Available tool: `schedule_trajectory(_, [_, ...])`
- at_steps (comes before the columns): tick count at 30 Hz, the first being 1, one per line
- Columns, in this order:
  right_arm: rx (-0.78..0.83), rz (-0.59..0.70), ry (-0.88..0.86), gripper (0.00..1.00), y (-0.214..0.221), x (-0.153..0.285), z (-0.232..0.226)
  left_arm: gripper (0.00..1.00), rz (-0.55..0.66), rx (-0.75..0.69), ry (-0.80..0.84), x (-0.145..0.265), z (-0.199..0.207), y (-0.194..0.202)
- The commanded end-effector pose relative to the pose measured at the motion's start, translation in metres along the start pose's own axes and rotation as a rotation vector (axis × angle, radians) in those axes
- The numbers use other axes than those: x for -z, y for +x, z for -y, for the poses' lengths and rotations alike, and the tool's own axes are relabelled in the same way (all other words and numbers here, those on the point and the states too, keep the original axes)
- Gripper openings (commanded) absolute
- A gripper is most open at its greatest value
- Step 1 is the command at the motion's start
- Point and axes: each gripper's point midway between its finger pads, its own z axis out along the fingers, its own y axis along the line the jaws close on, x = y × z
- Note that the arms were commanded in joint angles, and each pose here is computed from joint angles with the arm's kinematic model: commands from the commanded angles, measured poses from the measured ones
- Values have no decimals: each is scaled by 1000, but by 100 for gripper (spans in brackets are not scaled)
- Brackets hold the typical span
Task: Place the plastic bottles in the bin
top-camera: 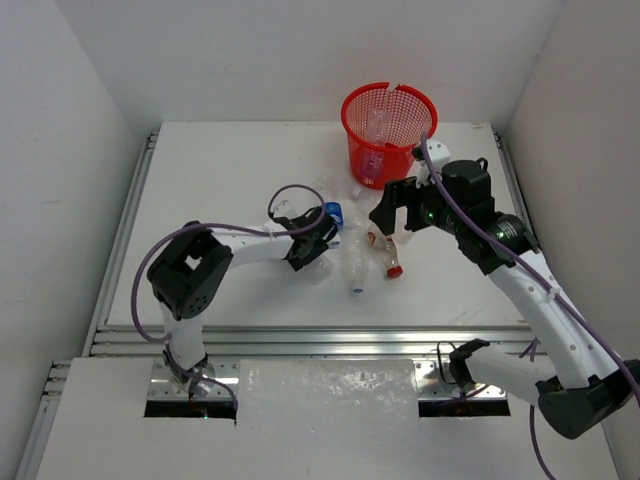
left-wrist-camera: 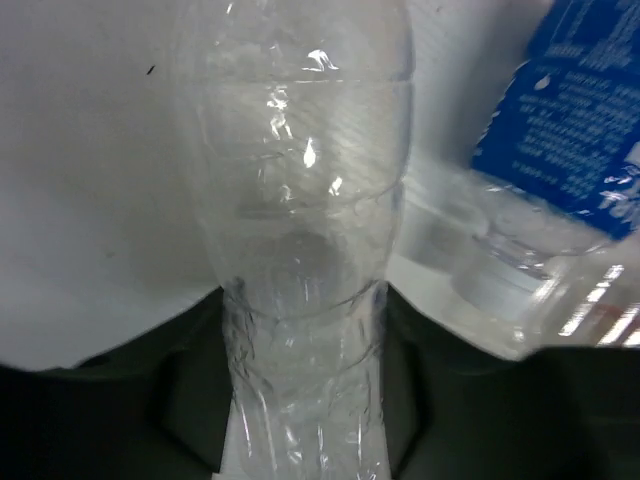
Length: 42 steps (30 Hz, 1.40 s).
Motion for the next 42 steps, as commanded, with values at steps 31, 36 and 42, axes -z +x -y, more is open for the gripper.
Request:
schedule_trajectory(31, [-70, 65, -823, 5, 16, -2, -168, 33, 51, -532, 1771, 327, 17, 40])
schedule_trajectory(36, [-9, 140, -495, 0, -4, -15, -120, 98, 134, -482, 1400, 282, 28, 8])
schedule_trajectory(42, [-60, 338, -48, 0, -96, -19, -13, 100, 132, -313, 588, 174, -68, -24])
